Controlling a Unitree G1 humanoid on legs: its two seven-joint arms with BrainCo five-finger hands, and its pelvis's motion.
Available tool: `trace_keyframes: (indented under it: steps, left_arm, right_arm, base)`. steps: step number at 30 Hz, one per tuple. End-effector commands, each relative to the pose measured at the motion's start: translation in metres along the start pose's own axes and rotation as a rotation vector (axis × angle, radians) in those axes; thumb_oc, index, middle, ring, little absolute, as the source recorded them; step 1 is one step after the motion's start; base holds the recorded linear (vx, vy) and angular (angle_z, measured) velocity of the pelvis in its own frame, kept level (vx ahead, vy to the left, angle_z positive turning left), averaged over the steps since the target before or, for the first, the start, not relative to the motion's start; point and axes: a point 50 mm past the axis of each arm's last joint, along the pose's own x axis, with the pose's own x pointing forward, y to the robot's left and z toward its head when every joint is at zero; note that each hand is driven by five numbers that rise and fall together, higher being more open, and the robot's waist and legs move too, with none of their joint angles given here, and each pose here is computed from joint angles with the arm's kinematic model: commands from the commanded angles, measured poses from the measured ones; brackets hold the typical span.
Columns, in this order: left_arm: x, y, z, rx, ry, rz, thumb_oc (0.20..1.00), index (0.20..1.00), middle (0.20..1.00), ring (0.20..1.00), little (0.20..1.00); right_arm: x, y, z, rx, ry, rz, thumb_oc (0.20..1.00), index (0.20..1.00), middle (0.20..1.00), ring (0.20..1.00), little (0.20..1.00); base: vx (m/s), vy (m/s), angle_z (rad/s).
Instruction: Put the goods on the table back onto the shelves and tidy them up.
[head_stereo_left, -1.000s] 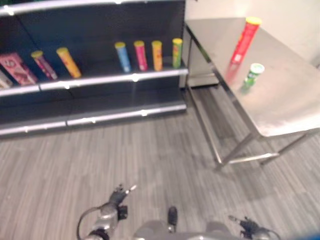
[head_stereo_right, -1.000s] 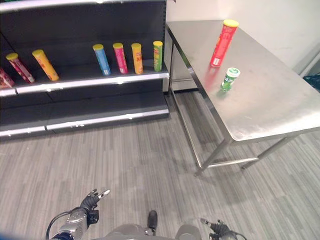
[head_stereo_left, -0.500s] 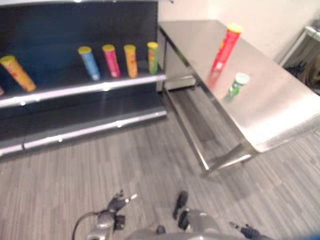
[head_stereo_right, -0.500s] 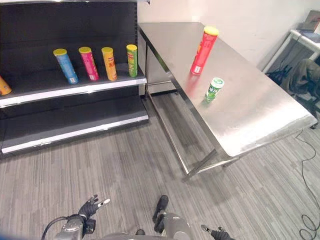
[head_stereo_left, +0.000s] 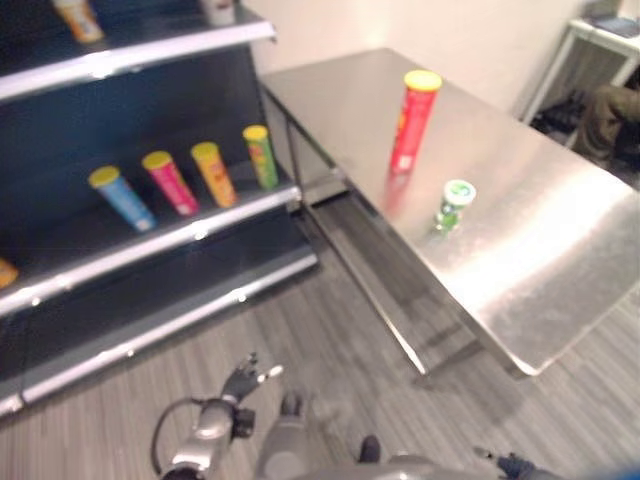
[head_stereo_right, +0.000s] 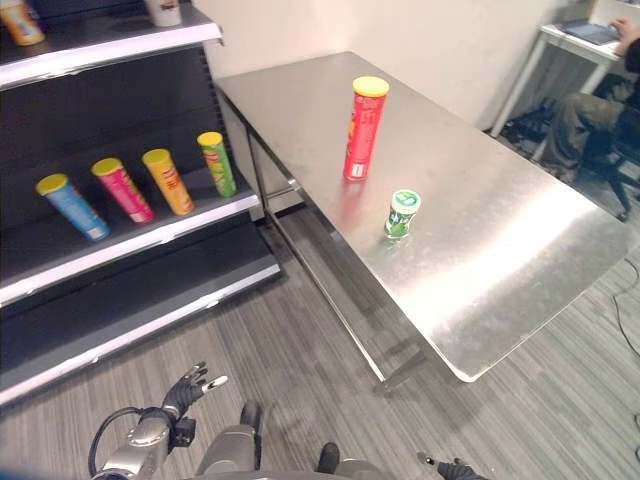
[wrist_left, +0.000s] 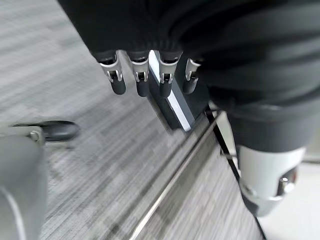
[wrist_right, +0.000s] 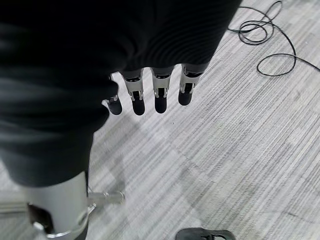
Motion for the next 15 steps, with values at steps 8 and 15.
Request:
trace_keyframes:
  steps: [8, 15]
  left_arm:
    - [-0.009, 0.03, 0.02, -0.056, -0.134, 0.077, 1.0, 1.0, 1.0, 1.0, 1.0]
    - [-0.014, 0.034, 0.013, -0.067, -0.126, 0.101, 1.0, 1.0, 1.0, 1.0, 1.0]
  right_arm:
    - [-0.006, -0.076, -0.003, 0.355, -0.044, -0.291, 1.0, 1.0, 1.0, 1.0, 1.0]
    - [-0.06, -0.187, 0.051, 0.799, -0.544, -0.66, 1.0, 1.0, 1.0, 1.0, 1.0]
  base:
    - [0.05, 0.282, -0.73]
    - [0.04, 0.218, -0.55]
